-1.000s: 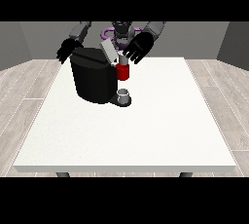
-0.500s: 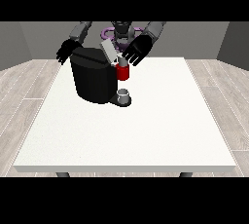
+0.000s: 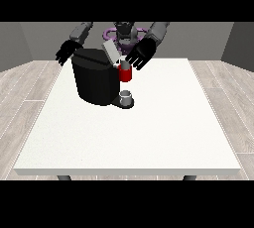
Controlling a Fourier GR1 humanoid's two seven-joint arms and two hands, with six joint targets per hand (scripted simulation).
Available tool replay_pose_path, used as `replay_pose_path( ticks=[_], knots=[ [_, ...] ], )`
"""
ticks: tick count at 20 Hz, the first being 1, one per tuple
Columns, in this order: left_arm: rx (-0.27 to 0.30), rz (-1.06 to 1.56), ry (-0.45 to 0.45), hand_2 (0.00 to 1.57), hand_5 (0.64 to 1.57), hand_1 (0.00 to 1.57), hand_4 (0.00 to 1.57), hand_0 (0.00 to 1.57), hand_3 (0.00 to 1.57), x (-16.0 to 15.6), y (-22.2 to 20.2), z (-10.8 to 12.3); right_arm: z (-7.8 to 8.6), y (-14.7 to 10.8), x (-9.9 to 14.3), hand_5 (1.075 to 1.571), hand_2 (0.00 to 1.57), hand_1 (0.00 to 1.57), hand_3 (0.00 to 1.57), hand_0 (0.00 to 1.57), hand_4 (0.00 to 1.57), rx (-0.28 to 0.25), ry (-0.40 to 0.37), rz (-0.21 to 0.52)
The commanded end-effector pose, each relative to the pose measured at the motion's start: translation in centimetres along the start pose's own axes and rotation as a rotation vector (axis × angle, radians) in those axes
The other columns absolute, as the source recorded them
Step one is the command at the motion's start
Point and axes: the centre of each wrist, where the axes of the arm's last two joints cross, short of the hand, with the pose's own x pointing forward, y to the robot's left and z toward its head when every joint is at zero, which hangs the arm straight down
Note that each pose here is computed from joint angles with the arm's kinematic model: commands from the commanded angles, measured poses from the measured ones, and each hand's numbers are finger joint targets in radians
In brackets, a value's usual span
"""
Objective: Insert the coffee pod into the coffee machine and close the lid
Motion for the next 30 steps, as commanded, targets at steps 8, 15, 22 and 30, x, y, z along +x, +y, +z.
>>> replay_pose_path(
  ticks=[8, 15, 22, 30],
  knots=[
    [-0.043, 0.004, 0.010, 1.23, 1.571, 1.20, 0.46, 1.20, 1.09, 0.8, -1.6, -0.4, -0.5, -0.1, -0.1, 1.571, 0.00, 0.00, 0.00, 0.00, 0.38, -0.028, 0.030, 0.014],
    [0.006, -0.060, 0.001, 1.13, 1.571, 1.09, 0.40, 1.09, 0.96, -0.1, 0.9, 0.0, -0.6, 1.0, 0.8, 1.571, 0.00, 0.00, 0.00, 0.00, 0.43, 0.002, -0.047, -0.013],
    [0.018, -0.067, -0.025, 1.12, 1.571, 1.06, 0.36, 1.06, 0.95, -0.1, 2.5, 0.2, 0.1, -0.6, -0.7, 1.571, 0.00, 0.00, 0.00, 0.00, 0.46, 0.002, -0.028, 0.026],
    [-0.064, -0.177, -0.046, 0.00, 1.571, 0.00, 0.00, 0.00, 0.00, 0.0, 2.4, 0.1, -0.6, 1.1, 0.0, 1.571, 0.00, 0.00, 0.00, 0.00, 0.36, -0.025, -0.040, 0.014]
  ],
)
